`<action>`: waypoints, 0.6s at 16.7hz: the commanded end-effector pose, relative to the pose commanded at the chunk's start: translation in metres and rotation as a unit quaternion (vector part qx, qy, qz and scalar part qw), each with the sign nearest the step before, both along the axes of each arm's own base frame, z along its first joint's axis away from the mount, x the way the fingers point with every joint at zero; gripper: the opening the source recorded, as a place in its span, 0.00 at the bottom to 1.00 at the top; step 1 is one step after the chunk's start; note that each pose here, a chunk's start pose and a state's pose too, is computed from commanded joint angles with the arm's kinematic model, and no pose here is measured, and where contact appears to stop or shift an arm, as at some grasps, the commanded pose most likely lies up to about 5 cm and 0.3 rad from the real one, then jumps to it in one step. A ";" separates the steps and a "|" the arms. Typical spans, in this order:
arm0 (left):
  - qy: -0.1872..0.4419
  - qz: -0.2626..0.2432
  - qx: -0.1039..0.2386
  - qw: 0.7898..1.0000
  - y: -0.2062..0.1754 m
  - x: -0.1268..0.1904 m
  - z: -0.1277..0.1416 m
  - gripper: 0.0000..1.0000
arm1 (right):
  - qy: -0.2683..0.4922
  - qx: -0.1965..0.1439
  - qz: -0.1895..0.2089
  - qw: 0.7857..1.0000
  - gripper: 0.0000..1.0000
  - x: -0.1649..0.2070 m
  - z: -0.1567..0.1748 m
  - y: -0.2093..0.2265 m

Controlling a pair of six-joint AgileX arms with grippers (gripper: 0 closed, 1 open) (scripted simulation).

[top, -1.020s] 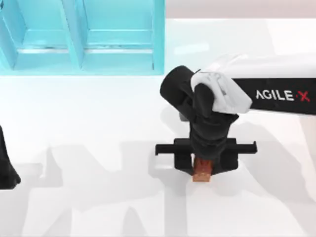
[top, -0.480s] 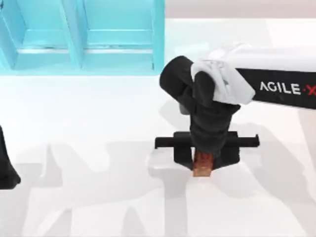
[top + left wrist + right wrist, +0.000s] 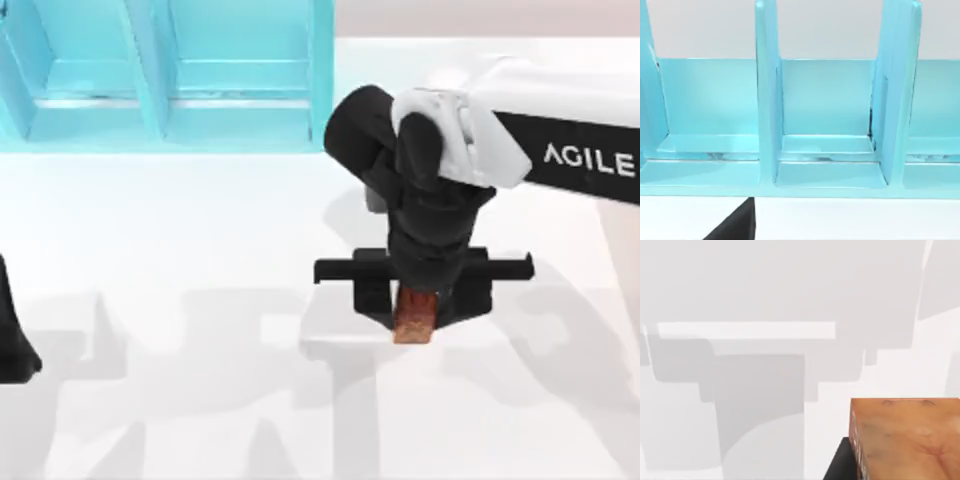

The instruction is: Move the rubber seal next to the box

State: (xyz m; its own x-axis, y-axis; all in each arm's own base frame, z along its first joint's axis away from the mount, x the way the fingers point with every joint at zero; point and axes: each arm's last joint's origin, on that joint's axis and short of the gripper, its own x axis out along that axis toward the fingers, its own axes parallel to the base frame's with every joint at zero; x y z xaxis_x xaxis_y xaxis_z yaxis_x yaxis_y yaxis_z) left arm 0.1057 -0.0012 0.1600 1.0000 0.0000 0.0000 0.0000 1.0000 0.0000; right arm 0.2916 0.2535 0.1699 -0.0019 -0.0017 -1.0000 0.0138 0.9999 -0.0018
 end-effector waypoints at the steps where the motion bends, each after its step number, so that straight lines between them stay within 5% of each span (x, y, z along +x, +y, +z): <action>1: 0.000 0.000 0.000 1.000 0.000 0.000 0.000 1.00 | 0.000 0.000 0.000 1.000 0.00 0.001 0.000 -0.001; 5: 0.000 0.000 0.000 1.000 0.000 0.000 0.000 1.00 | 0.000 0.000 0.000 1.000 0.00 0.021 0.019 -0.037; 10: 0.000 0.000 0.000 1.000 0.000 0.000 0.000 1.00 | 0.006 -0.002 0.002 1.000 0.00 0.052 0.059 -0.144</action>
State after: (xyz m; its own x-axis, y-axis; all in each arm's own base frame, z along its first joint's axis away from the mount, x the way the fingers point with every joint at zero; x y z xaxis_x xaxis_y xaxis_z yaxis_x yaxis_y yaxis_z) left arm 0.1057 -0.0012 0.1600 1.0000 0.0000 0.0000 0.0000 1.0000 0.0000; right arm 0.3436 0.1097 0.2287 -0.0140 -0.0049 -0.9999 0.0101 0.9999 -0.0051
